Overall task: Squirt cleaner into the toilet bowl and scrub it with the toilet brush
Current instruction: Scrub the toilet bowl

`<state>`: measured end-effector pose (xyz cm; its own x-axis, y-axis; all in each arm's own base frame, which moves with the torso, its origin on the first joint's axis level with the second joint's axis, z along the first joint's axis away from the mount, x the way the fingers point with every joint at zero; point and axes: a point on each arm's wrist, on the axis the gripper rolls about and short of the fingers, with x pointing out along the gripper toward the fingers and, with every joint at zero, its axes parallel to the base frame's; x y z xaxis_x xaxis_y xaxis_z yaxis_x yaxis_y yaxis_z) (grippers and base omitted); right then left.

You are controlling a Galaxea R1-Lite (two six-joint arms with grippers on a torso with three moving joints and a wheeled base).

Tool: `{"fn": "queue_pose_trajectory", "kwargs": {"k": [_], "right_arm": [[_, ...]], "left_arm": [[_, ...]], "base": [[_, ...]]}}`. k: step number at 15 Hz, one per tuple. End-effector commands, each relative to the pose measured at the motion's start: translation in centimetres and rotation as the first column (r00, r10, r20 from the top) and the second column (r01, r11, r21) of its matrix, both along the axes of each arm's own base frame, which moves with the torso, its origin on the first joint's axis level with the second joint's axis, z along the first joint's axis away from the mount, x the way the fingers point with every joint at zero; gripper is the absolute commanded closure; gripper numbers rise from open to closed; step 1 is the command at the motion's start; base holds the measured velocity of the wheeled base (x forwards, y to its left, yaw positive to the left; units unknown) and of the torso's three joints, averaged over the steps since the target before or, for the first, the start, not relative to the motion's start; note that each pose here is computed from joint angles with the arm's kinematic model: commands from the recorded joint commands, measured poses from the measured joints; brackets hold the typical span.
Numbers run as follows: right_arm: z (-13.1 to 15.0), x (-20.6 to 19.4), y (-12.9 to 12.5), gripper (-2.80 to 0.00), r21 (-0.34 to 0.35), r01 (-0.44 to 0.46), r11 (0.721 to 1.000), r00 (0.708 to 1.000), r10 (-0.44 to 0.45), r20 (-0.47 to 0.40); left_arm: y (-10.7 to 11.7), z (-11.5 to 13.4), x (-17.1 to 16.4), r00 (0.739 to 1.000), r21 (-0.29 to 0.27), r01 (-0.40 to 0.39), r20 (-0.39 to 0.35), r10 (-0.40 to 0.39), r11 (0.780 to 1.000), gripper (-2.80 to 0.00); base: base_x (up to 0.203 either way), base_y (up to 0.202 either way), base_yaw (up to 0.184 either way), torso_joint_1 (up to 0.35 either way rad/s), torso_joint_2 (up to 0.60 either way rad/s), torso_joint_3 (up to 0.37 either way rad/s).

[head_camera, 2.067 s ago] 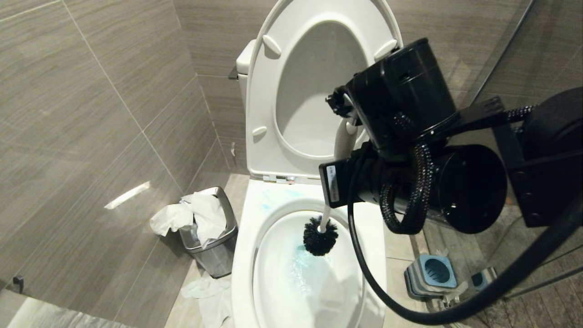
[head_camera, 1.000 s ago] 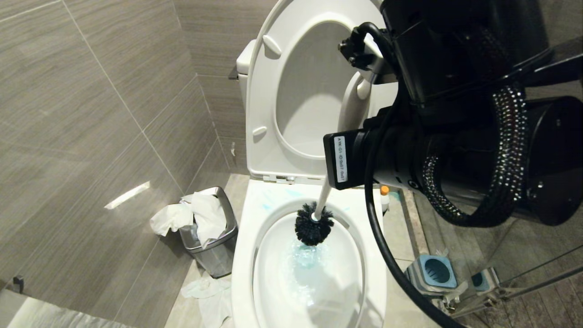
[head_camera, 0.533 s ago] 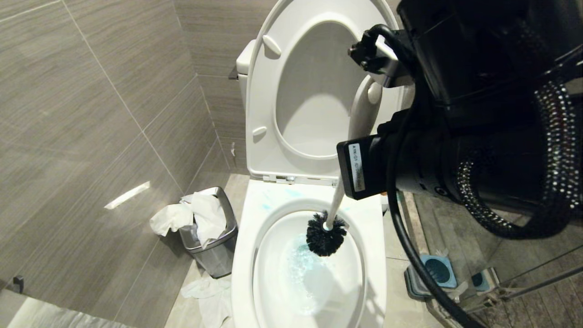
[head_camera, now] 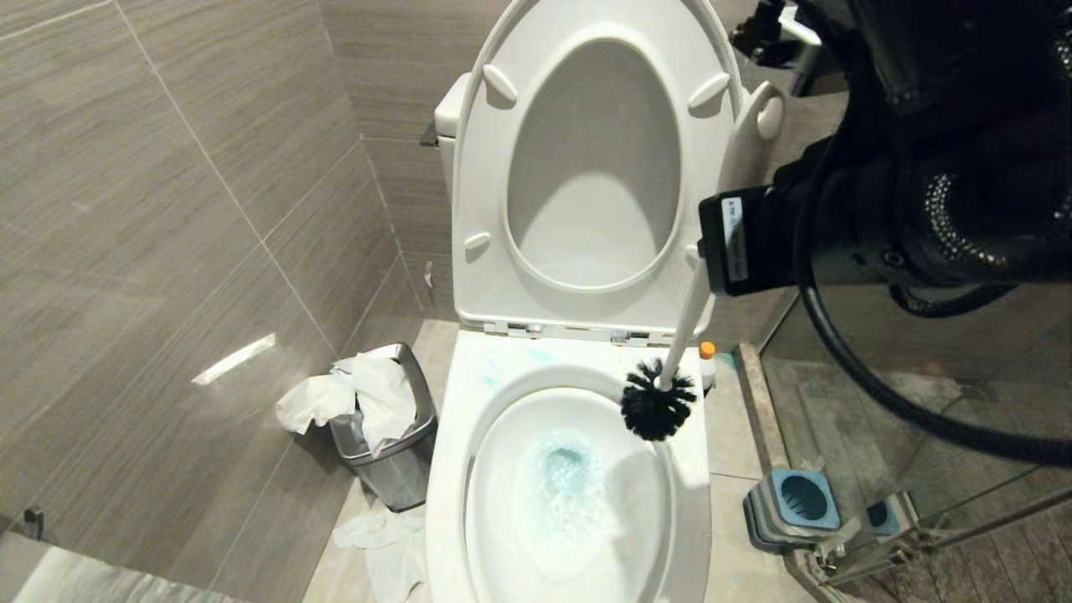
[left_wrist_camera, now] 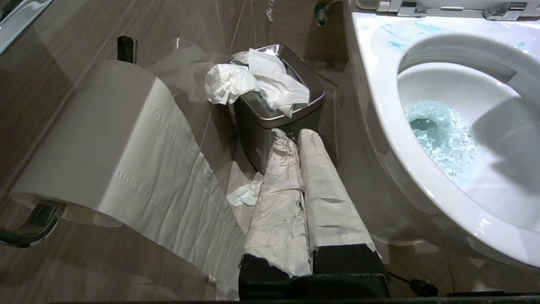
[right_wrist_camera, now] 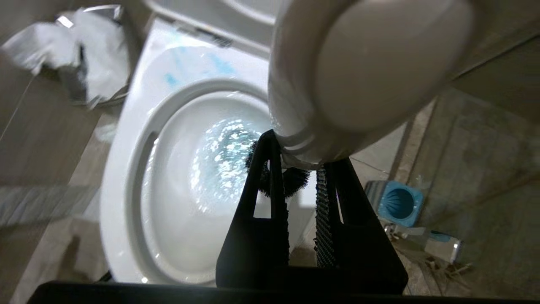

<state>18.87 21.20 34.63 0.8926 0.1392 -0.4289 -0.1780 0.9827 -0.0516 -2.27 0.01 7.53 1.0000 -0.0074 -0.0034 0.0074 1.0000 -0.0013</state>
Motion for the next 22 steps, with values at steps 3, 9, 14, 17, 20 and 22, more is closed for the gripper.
{"fn": "queue_pose_trajectory", "kwargs": {"k": [3,9,14,17,20,22], "right_arm": [[1.8,1.6,-4.3,0.0,0.009,0.127,0.992,0.991,-0.127,0.043],[1.8,2.2,-10.1,0.0,-0.011,0.233,0.973,0.972,-0.232,0.019],[-0.9,3.9,-14.9,0.0,-0.002,0.335,0.942,0.941,-0.335,-0.047],[-4.1,5.7,-16.9,0.0,-0.013,0.352,0.936,0.935,-0.352,-0.044],[-8.4,7.1,-18.6,0.0,-0.003,0.358,0.934,0.933,-0.358,-0.043],[-11.0,8.1,-20.0,0.0,0.028,0.369,0.929,0.929,-0.369,-0.022]], "left_arm": [[0.0,0.0,0.0,1.0,0.0,0.0,-0.002,0.0,1.0,0.0],[0.0,0.0,0.0,1.0,0.0,0.0,-0.002,0.0,1.0,0.0],[0.0,0.0,0.0,1.0,0.0,0.0,-0.002,0.0,1.0,0.0],[0.0,0.0,0.0,1.0,0.0,0.0,-0.002,0.0,1.0,0.0],[0.0,0.0,0.0,1.0,0.001,0.0,-0.002,0.0,1.0,0.0],[0.0,0.0,0.0,1.0,0.0,-0.001,-0.003,0.001,1.0,0.0]], "base": [[0.0,0.0,0.0,0.0,0.0,0.0],[0.0,0.0,0.0,0.0,0.0,0.0],[0.0,0.0,0.0,0.0,0.0,0.0],[0.0,0.0,0.0,0.0,0.0,0.0],[0.0,0.0,0.0,0.0,0.0,0.0],[0.0,0.0,0.0,0.0,0.0,0.0]]}}
